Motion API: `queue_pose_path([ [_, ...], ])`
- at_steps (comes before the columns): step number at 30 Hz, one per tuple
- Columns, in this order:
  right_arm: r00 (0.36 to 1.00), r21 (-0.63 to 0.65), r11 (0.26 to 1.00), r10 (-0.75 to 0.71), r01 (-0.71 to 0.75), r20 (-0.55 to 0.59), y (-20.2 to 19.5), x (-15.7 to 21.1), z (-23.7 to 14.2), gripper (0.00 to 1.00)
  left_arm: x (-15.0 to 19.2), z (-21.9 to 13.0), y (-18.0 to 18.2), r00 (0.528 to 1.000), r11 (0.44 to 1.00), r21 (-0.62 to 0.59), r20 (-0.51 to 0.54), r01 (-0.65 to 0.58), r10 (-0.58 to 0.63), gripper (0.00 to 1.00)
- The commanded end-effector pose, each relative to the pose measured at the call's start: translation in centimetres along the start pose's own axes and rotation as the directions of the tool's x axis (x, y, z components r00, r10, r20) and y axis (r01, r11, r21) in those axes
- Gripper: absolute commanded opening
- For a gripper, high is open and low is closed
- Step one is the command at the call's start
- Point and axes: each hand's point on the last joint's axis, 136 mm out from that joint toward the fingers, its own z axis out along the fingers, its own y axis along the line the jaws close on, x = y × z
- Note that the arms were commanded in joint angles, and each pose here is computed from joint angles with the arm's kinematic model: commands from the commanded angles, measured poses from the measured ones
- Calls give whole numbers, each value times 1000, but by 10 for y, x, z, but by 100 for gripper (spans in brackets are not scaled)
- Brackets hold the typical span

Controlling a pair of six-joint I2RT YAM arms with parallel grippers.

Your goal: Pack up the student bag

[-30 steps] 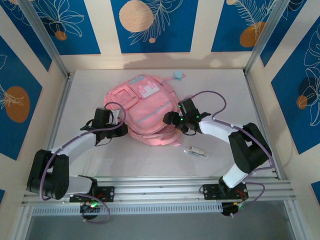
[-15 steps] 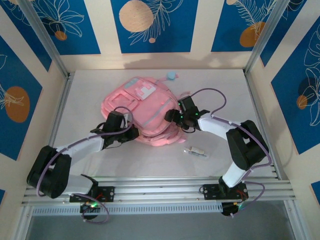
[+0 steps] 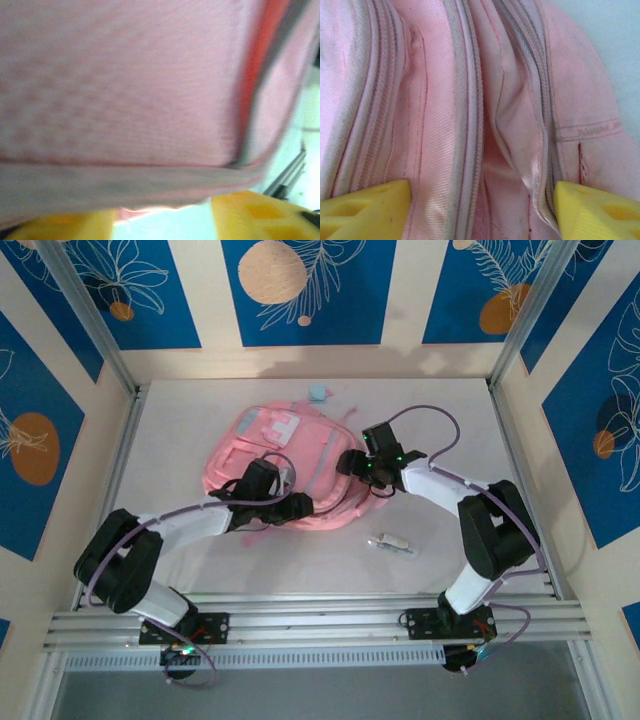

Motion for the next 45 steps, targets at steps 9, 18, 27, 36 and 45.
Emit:
queue_pose_path([
  [9,969,-112,967,-237,228,-73,31,41,-65,78,-13,-74,-17,988,988,-120,111,-95,109,100],
  [18,951,-244,942,-273,232,-148,84,101,-69,70,-35,-90,40,978,952,-307,205,17,49,100],
  [27,911,-200,907,-396,369,-115,118,142,-34,55,-50,-102,86,928,939,-270,357,212,-107,98],
  [36,854,-2,858,-511,513,-98,126,148,-5,50,-57,-94,117,885,911,-247,416,329,-207,94],
  [45,828,289,779,-548,557,-120,109,140,21,42,-48,-72,140,893,901,-253,378,353,-244,77],
])
